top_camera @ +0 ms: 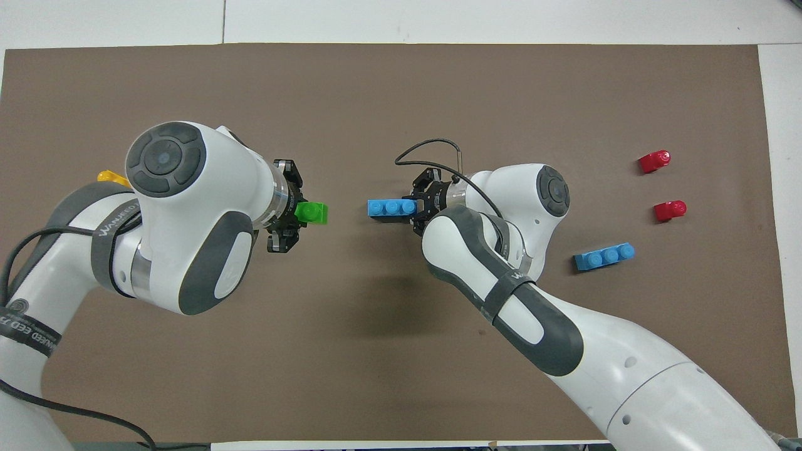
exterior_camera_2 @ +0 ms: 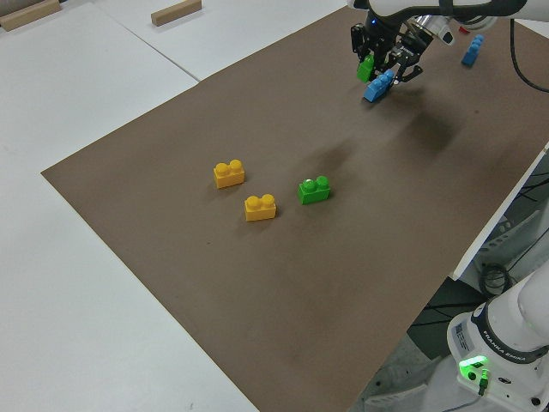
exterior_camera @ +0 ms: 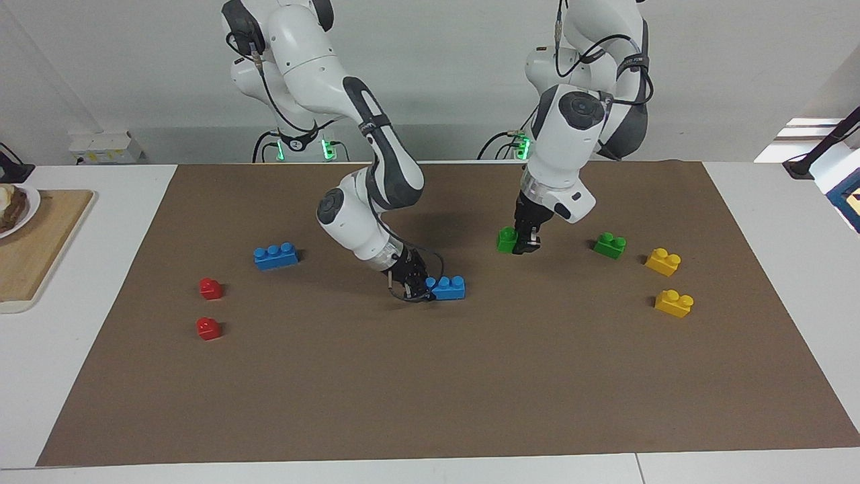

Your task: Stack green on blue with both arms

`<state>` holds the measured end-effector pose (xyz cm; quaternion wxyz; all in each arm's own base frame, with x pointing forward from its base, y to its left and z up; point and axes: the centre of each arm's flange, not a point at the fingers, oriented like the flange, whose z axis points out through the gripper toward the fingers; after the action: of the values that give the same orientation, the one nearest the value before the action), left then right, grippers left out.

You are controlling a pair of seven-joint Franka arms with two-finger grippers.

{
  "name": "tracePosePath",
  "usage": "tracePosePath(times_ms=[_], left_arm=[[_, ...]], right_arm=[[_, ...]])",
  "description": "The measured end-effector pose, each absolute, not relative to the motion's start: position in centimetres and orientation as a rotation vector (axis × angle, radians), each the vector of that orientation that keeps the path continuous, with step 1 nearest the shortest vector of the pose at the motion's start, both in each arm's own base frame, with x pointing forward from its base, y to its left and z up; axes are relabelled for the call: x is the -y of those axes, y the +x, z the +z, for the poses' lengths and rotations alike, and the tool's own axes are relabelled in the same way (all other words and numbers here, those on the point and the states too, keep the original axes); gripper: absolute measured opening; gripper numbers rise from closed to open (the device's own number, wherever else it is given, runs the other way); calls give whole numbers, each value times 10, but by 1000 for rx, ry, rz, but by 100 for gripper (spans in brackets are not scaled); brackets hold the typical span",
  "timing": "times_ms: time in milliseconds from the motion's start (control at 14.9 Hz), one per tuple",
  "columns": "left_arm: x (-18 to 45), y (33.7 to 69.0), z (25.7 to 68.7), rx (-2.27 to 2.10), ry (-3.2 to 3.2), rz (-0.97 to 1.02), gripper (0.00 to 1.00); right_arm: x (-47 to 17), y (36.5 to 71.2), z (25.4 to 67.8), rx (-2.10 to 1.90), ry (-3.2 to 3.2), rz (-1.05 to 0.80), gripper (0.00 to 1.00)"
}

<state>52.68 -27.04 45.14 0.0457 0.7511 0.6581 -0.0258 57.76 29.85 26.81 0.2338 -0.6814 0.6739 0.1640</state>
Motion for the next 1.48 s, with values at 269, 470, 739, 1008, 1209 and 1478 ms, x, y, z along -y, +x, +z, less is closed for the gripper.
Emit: tracePosePath(times_ms=[269,470,739,1008,1209,1478], left_arm=[[306,512,449,-2063,2224,-62,34],[331,510,433,-2117,2143,-16,34],[346,512,410,-2128,2115,-10,34],[363,522,385,-2159,2103,39,34],[373,526,371,-2163,2101,47,34],[381,525,366,-2154,2091,53,34]], right_arm=[[-298,578,268,-1855,-1863,454,35],[-298,578,268,-1859,-1858,455,35],[-298,577,267,-1862,-1851,450,35],[-299,575,268,-1861,-1847,427,35],[-300,572,268,-1859,-1845,402,35],[-300,571,268,-1859,-1844,400,35]])
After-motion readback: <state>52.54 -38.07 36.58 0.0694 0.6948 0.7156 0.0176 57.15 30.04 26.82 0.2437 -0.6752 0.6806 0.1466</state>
